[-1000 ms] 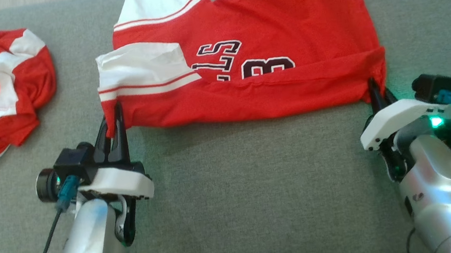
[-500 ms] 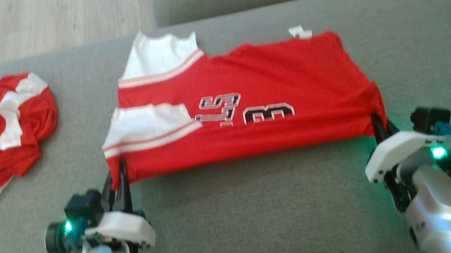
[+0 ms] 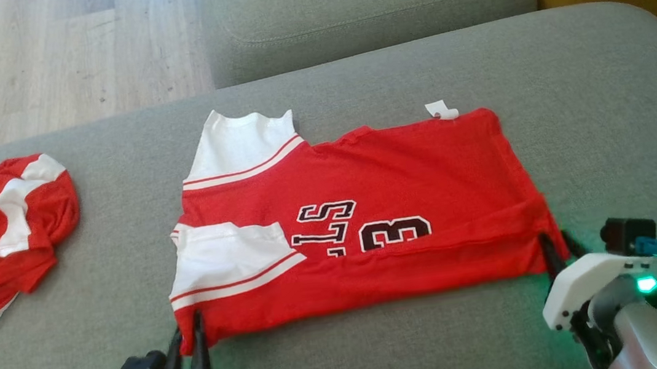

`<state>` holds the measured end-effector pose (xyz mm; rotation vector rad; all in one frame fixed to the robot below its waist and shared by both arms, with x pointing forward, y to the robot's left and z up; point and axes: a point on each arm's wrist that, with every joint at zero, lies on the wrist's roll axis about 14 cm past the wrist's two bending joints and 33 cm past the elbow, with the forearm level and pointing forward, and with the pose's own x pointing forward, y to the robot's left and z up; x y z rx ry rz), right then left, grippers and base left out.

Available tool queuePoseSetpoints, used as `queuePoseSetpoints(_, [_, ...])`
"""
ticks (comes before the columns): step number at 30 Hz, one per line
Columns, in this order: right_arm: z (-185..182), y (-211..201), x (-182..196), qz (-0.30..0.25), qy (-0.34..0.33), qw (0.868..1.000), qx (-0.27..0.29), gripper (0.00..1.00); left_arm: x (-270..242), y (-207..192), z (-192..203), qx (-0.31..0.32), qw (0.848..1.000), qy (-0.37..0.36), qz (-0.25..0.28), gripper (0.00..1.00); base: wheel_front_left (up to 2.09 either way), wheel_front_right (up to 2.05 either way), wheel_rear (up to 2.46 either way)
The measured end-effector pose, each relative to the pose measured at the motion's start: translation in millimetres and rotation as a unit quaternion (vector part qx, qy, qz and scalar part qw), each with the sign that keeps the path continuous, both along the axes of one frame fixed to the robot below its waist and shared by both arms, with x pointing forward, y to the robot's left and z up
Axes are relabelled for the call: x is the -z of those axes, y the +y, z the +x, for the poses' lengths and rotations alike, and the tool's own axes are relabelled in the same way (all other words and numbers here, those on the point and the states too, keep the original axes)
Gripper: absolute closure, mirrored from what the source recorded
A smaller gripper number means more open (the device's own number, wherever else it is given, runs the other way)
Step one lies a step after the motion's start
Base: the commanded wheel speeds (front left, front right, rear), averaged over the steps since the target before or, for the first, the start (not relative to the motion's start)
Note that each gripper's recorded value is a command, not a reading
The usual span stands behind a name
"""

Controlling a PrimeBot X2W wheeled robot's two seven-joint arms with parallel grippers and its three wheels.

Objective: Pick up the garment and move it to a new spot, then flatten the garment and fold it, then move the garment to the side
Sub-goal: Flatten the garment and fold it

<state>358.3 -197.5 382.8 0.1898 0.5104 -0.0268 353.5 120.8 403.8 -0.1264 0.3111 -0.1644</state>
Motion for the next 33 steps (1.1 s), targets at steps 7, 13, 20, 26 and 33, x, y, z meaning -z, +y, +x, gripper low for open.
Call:
queuePoseSetpoints(7, [20.8,-5.7,-47.9,0.006,-0.097,0.995,0.013,0.00,-4.3,-3.0,7.6,-0.002,1.000,-0.006,0.001,0.00,0.00,0.00,0.00])
queuePoseSetpoints(13, [41.4,-17.6,-98.4,-0.004,-0.197,0.980,0.029,0.00,-51.6,-9.4,43.9,0.022,0.995,-0.095,-0.019,0.00,0.00,0.00,0.00])
queuePoseSetpoints(20, [61.6,-19.6,-111.4,-0.021,-0.215,0.976,0.023,0.00,-89.4,-25.6,102.1,0.095,0.988,-0.124,0.000,0.00,0.00,0.00,0.00])
queuePoseSetpoints(26, [112.4,-14.5,-141.5,-0.038,-0.259,0.965,0.003,0.00,-108.6,-36.8,185.2,0.146,0.984,-0.087,0.048,0.00,0.00,0.00,0.00])
queuePoseSetpoints(33, [140.4,-14.2,-128.8,-0.056,-0.248,0.967,-0.011,0.00,-49.8,-28.0,233.4,0.187,0.974,0.075,0.103,0.00,0.00,0.00,0.00])
